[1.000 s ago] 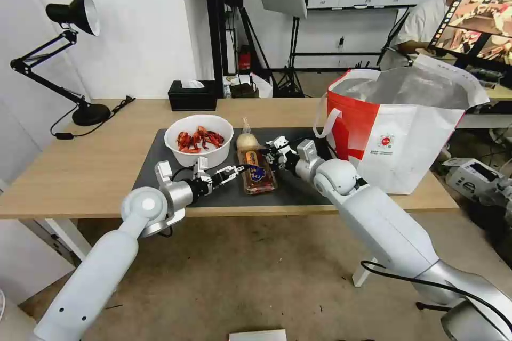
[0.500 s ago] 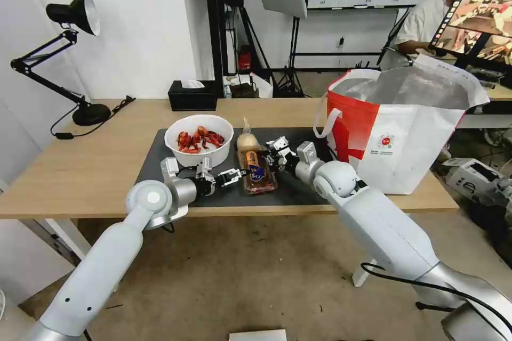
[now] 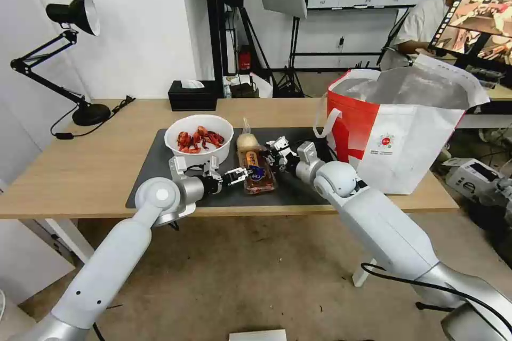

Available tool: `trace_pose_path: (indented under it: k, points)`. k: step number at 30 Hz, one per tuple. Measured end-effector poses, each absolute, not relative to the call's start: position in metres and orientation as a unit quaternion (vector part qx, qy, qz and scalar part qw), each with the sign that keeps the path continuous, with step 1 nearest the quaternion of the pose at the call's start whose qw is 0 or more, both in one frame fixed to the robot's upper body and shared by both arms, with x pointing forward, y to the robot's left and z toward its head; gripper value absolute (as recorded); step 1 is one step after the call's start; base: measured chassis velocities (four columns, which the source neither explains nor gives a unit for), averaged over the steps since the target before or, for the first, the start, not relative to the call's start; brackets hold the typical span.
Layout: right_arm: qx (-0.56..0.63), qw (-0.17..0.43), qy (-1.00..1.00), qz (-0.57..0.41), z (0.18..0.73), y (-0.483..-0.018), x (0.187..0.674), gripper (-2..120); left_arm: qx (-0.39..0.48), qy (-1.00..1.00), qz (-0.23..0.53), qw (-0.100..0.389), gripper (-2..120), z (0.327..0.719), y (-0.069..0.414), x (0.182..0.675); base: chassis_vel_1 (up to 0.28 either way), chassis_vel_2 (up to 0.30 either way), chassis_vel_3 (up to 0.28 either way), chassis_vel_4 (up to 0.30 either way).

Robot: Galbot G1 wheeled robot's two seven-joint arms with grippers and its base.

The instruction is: Pick up the trash from the table and place it into the takeout bag.

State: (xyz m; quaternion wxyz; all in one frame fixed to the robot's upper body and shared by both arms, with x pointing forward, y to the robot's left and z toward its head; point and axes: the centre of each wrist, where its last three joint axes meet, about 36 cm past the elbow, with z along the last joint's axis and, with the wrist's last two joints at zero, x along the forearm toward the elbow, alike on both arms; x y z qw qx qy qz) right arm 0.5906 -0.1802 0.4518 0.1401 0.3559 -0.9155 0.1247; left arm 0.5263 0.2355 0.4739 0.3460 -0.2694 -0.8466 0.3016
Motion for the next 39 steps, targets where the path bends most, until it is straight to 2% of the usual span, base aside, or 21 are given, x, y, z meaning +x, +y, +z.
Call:
trace_pose_path:
  k: [4, 7, 8, 11, 14, 16, 17, 20, 21, 23, 26, 29, 31, 37, 39]
  points:
    - [0.356, 0.14, -0.916, 0.125, 0.452, -0.18, 0.591, 0, -0.266, -0.848, 0.297, 0.349, 96, 0.474, 0.234, 0.527, 0.0, 0.0, 0.0, 0.0]
    - [0.354, 0.14, -0.916, 0.124, 0.452, -0.182, 0.591, 0, -0.26, -0.85, 0.292, 0.352, 82, 0.473, 0.234, 0.527, 0.0, 0.0, 0.0, 0.0]
    - [0.354, 0.14, -0.916, 0.124, 0.452, -0.182, 0.591, 0, -0.26, -0.85, 0.292, 0.352, 82, 0.473, 0.234, 0.527, 0.0, 0.0, 0.0, 0.0]
    - [0.354, 0.142, -0.916, 0.123, 0.451, -0.182, 0.59, 0, -0.257, -0.851, 0.289, 0.354, 66, 0.473, 0.233, 0.527, 0.0, 0.0, 0.0, 0.0]
    - [0.354, 0.143, -0.916, 0.122, 0.45, -0.182, 0.59, 0, -0.257, -0.851, 0.289, 0.355, 62, 0.472, 0.233, 0.526, 0.0, 0.0, 0.0, 0.0]
    - [0.354, 0.146, -0.916, 0.121, 0.448, -0.183, 0.59, 0, -0.257, -0.85, 0.288, 0.357, 50, 0.471, 0.232, 0.525, 0.0, 0.0, 0.0, 0.0]
    - [0.354, 0.146, -0.916, 0.121, 0.448, -0.183, 0.59, 0, -0.257, -0.85, 0.288, 0.357, 50, 0.471, 0.232, 0.525, 0.0, 0.0, 0.0, 0.0]
    - [0.353, 0.148, -0.916, 0.12, 0.447, -0.183, 0.59, 0, -0.257, -0.85, 0.288, 0.359, 35, 0.47, 0.231, 0.523, 0.0, 0.0, 0.0, 0.0]
    - [0.353, 0.148, -0.916, 0.12, 0.447, -0.183, 0.59, 0, -0.257, -0.85, 0.288, 0.359, 35, 0.47, 0.231, 0.523, 0.0, 0.0, 0.0, 0.0]
    - [0.353, 0.149, -0.916, 0.12, 0.446, -0.183, 0.59, 0, -0.257, -0.85, 0.289, 0.358, 25, 0.47, 0.231, 0.522, 0.0, 0.0, 0.0, 0.0]
    - [0.354, 0.149, -0.916, 0.119, 0.446, -0.183, 0.59, 0, -0.257, -0.85, 0.29, 0.357, 19, 0.47, 0.231, 0.522, 0.0, 0.0, 0.0, 0.0]
    - [0.354, 0.149, -0.916, 0.119, 0.446, -0.183, 0.59, 0, -0.257, -0.851, 0.29, 0.354, 4, 0.471, 0.231, 0.522, 0.0, 0.0, 0.0, 0.0]
    - [0.354, 0.148, -0.916, 0.118, 0.446, -0.183, 0.589, 0, -0.256, -0.852, 0.291, 0.353, 0, 0.471, 0.232, 0.522, 0.0, 0.0, 0.0, 0.0]
    - [0.356, 0.137, -0.918, 0.107, 0.453, -0.185, 0.584, 0, -0.254, -0.854, 0.292, 0.347, 0, 0.473, 0.231, 0.521, 0.0, 0.0, 0.0, 0.0]
    - [0.354, 0.115, -0.924, 0.088, 0.461, -0.189, 0.581, 0, -0.253, -0.856, 0.294, 0.342, 0, 0.476, 0.232, 0.519, 0.0, 0.0, 0.0, 0.0]
